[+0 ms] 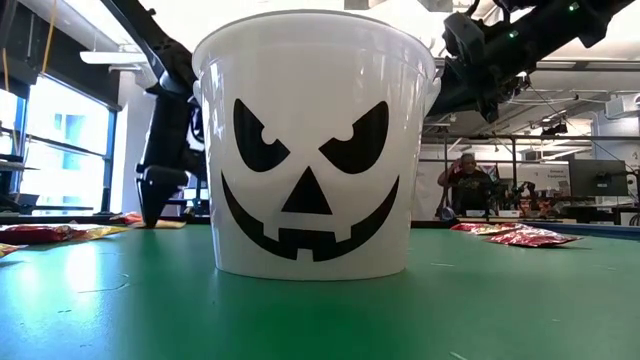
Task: Sort candy by brand, put in halloween buckets
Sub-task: Put the yellow chocolate into the white bucket
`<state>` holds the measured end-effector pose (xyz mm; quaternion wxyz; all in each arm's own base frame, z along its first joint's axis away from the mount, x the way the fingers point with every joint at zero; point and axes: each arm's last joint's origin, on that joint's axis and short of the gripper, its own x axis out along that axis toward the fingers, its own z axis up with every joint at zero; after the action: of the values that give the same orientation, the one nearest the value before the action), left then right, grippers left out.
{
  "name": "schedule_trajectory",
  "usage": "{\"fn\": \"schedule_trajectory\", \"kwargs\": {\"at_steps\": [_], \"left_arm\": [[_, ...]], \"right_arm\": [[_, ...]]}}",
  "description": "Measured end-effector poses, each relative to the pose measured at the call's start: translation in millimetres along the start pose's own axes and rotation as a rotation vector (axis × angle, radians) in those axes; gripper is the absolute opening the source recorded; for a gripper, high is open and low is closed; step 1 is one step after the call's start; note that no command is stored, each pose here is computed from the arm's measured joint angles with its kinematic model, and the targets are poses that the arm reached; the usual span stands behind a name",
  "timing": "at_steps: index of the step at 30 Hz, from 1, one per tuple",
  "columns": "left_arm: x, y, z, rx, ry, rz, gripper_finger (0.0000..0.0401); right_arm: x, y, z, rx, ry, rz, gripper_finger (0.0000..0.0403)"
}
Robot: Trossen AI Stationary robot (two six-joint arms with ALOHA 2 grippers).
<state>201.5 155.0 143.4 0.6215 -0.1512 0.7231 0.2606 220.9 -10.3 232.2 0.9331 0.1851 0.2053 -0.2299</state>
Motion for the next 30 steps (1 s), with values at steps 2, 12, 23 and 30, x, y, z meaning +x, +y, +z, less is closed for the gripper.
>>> {"fn": "schedule_trajectory", "kwargs": {"at_steps": [2,12,23,30], "left_arm": [[3.4,1.0,1.5,0.002,0.015,-0.006,0.0193],[4.8,1.0,2.4,0.054,0.010,-0.018,0.0077],[-2.0,3.6,-2.2,0.078,0.003,0.025,0.0002],[-18.8,6.6,-9.9,0.073,-0.049,0.029,0.0000]], "right_arm": [[0.0,0.0,0.0,0.017,-0.001,0.000,0.0001],[0.1,-0.1,0.0,0.038,-0.002,-0.004,0.0001],[0.1,-0.2,0.0,0.035,-0.003,-0.006,0.0000],[0.1,-0.2,0.0,0.035,-0.003,-0.006,0.0000]]}}
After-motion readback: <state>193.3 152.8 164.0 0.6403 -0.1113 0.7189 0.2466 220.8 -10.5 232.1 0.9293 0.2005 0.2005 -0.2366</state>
